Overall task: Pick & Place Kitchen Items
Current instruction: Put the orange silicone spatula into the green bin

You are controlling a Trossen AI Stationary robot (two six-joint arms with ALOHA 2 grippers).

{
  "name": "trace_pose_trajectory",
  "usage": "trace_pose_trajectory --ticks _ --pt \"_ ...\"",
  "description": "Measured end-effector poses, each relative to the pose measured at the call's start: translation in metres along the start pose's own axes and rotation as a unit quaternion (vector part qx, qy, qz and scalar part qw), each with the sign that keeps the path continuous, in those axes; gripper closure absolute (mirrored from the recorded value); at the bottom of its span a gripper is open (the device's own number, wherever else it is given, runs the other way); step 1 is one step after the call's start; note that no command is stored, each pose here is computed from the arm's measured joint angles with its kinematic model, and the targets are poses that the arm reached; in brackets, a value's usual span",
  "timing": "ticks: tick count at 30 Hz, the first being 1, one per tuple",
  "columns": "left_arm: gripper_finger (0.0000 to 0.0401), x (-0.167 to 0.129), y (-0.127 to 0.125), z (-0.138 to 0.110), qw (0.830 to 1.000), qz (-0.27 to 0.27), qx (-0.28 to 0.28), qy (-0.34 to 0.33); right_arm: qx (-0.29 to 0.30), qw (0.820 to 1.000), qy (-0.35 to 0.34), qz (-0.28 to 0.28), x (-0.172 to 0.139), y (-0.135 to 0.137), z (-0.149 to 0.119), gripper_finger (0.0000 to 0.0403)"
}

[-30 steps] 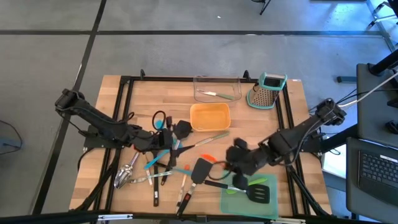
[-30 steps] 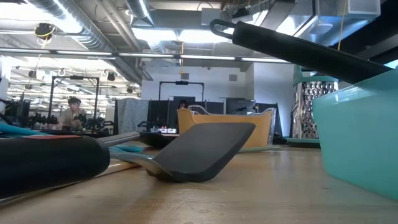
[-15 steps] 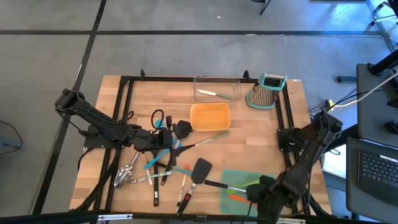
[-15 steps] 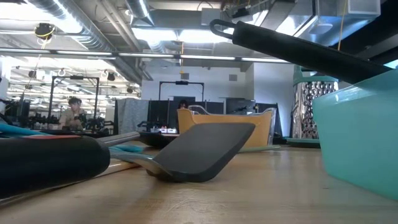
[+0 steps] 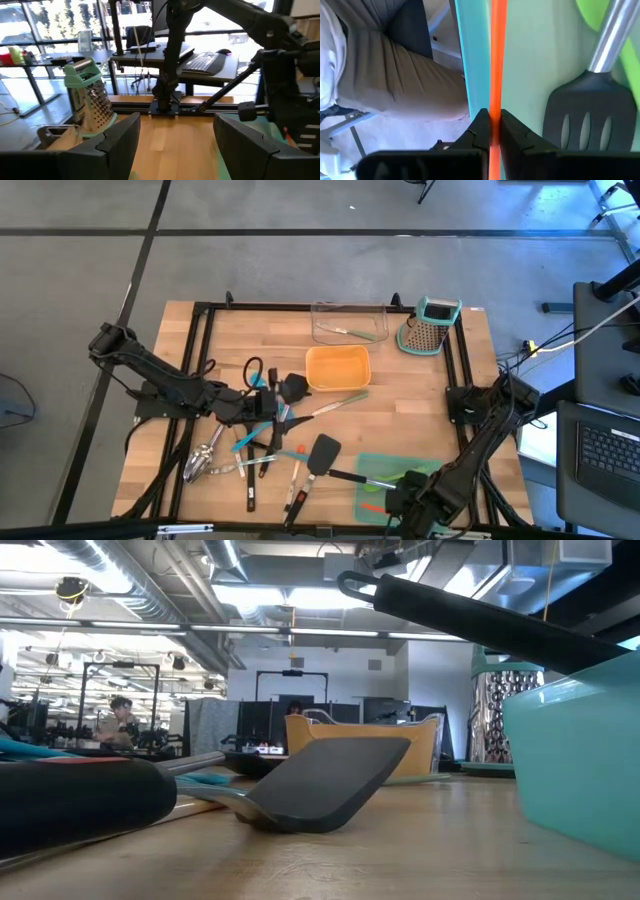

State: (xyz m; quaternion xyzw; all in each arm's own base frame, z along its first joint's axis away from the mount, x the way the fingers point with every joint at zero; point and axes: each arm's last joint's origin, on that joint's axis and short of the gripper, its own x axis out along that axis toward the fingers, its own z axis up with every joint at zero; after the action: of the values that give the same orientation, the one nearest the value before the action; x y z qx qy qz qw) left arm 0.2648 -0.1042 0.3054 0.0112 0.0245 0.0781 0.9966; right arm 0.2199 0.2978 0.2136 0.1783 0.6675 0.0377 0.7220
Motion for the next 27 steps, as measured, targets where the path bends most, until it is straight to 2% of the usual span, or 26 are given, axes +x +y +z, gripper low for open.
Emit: trace_pose_trajectory --ticks 5,27 --pt "0.0157 0.0 -0.001 0.0 1.0 -0.016 -0.005 -0.001 -0.005 1.0 -0.006 0.007 0.004 0.003 0.001 0.0386" --pt "0.0164 0.001 -0.002 -0.001 1.0 -0.016 0.0 0.001 -0.008 1.0 0.002 0.028 0.02 -0.002 -0.002 0.0386"
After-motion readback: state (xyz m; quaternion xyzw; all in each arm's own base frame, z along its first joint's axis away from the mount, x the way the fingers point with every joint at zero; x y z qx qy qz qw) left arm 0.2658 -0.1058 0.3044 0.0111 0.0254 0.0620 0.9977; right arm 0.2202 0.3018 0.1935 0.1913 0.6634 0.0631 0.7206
